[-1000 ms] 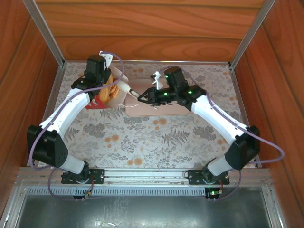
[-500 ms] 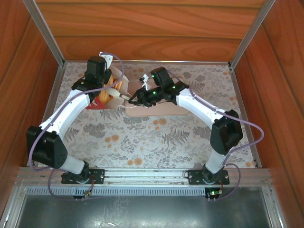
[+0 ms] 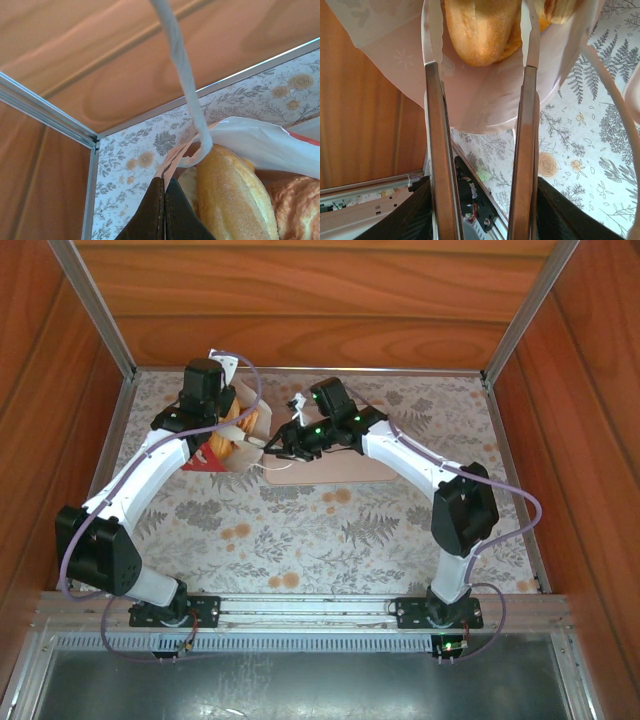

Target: Take the fake bread out of the paper bag

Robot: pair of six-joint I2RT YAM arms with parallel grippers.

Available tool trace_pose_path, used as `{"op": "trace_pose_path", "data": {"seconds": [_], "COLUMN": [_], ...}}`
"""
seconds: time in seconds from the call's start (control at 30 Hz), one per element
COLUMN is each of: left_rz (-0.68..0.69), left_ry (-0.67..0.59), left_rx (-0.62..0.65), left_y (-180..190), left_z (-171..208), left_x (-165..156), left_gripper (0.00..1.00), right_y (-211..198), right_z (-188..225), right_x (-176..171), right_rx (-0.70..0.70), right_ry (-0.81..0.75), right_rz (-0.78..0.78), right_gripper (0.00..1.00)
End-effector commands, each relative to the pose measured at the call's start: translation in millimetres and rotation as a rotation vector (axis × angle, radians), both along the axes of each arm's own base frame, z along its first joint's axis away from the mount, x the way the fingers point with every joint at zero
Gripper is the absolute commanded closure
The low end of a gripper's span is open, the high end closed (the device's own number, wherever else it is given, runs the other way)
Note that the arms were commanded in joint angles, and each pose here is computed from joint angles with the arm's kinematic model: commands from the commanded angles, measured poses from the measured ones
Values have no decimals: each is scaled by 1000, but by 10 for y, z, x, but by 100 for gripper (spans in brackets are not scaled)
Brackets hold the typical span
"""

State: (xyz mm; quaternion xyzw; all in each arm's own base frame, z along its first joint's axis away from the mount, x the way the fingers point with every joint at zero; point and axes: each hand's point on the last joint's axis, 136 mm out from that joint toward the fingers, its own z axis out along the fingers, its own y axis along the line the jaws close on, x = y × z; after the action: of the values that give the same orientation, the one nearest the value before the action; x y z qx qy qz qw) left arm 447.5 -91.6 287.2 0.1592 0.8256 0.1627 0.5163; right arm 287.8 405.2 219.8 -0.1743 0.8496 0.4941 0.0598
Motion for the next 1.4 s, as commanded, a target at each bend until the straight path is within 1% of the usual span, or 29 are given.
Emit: {"op": "trace_pose_path", "data": {"seconds": [0.0,0.2,0.53,0.77,0.93,1.33,1.37], "left_rz": [-5,-6,-15,-19,-18,-6,0], "left_ry": [-84,-83,-87,-86,-83,-82,-81], "left_rx": [-56,-55,-62,-70,-69,-69,-68], "left_y": [-34,-34,-51,-63,-64,-50,-40], "left_z": [282,276,305,302,284,274,269], "left_x": [-52,-56,-59,-54,-49,-42,-41], "left_gripper": [100,100,100,100,100,100,100], "right_y": [138,196,148,169,201,63,42], "right_z": [156,106,31,28,33,290,316], "right_x": [-36,-11,4,-12,-8,-77,-91], "right_rx": [56,50,-27,-30,-49,-71,-72], "right_ry": [-22,-11,-16,-20,-36,-129,-135], "right_rz": [51,59,30,36,36,32,31], "right_gripper": [51,51,51,53,67,99,100]}}
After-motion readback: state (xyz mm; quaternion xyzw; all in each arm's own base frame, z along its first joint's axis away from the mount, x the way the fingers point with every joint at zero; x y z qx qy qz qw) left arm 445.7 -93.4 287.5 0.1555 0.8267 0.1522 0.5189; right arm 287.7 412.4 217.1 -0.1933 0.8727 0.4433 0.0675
